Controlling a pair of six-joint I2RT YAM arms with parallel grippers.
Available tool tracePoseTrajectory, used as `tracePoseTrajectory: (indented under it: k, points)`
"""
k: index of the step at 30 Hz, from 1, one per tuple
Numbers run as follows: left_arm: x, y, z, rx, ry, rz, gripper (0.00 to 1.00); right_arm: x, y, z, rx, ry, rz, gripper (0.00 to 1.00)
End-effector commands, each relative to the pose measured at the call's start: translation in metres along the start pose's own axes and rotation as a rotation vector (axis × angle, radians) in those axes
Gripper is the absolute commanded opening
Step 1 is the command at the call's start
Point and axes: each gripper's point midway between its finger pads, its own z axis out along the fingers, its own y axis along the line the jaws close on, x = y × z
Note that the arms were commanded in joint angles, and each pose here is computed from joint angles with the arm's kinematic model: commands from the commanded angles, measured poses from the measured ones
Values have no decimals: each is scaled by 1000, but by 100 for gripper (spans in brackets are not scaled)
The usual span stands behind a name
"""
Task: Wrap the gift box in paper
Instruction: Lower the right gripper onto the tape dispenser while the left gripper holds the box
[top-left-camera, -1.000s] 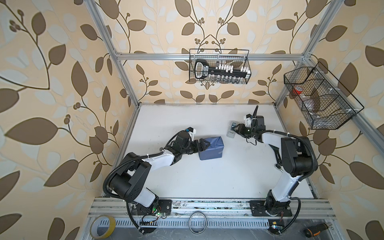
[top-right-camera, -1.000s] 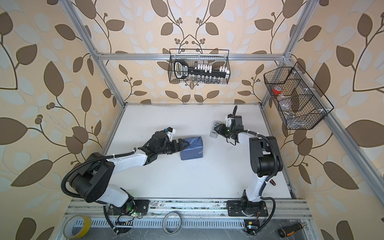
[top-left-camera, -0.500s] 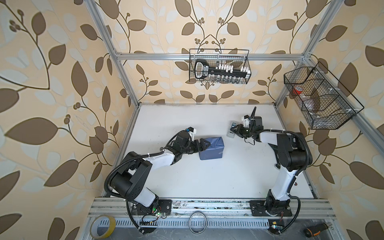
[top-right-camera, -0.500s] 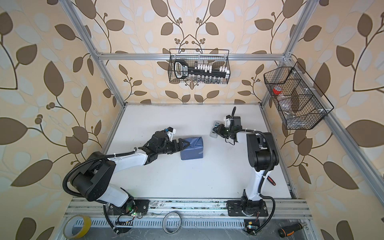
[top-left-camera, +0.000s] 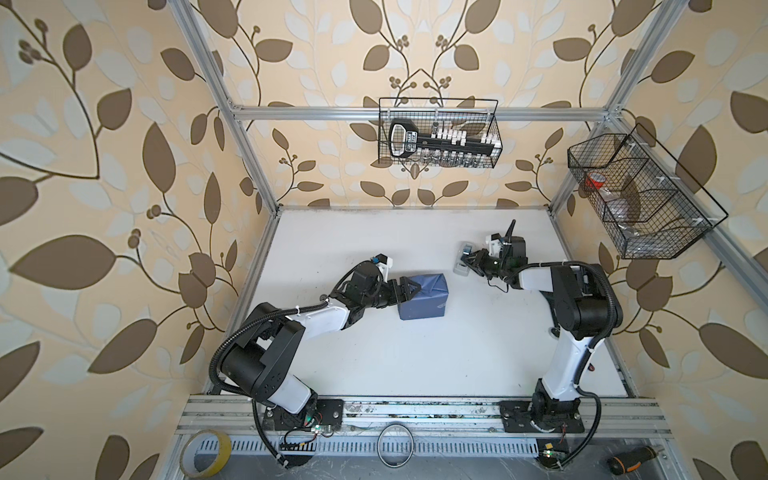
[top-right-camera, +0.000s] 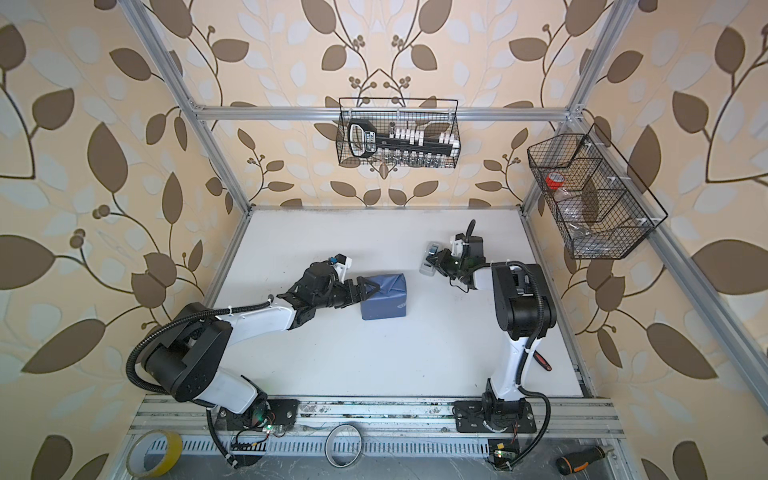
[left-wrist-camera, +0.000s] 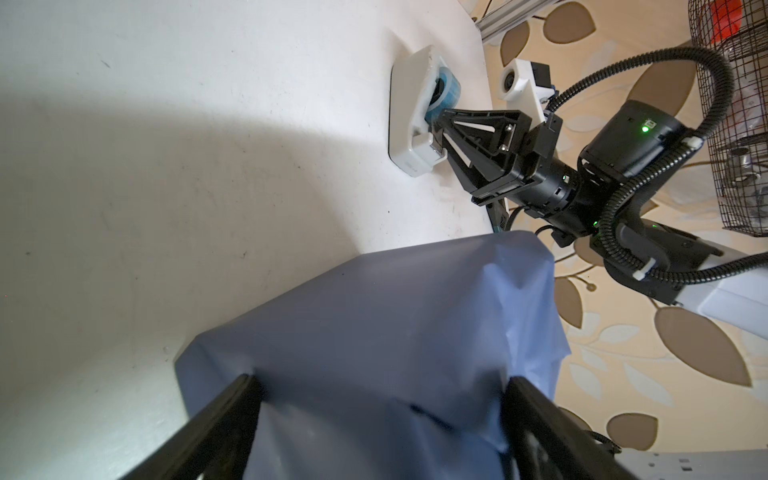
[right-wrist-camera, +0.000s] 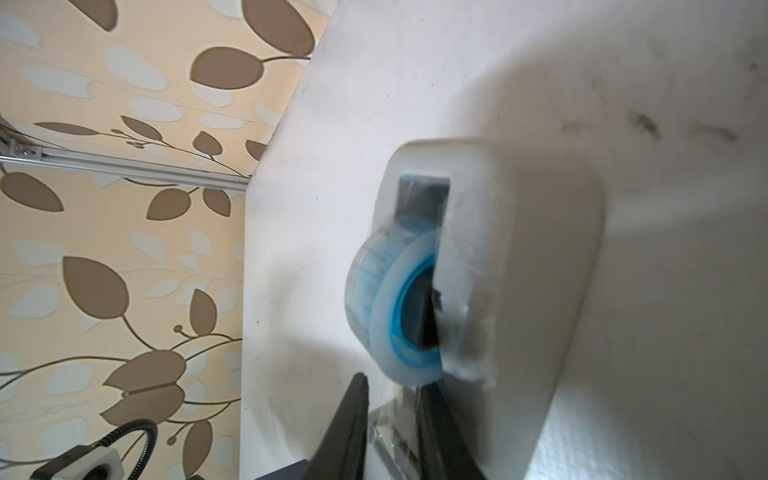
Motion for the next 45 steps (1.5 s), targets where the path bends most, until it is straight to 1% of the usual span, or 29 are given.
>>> tracePoseTrajectory:
  k: [1, 8, 22, 27, 31, 35, 45]
  points:
    - [35, 40, 1, -133, 117, -78, 92, 13, -17, 6, 8, 20, 83, 23]
    - [35, 40, 1, -134, 117, -78, 91, 16, -19, 10, -21, 16, 131, 21]
    - [34, 40, 2, -137, 116, -77, 91, 14, -14, 13, -73, 6, 163, 14]
    - [35, 42, 2, -140, 116, -78, 91, 8, -2, 13, -128, -6, 178, 11]
    - [34, 41, 2, -140, 115, -77, 91, 5, 3, 11, -138, -14, 174, 8]
    - [35, 41, 2, -141, 116, -76, 91, 1, 9, 8, -163, -24, 179, 0]
    - [34, 42, 2, -145, 115, -72, 91, -11, 41, -5, -300, -50, 224, 0]
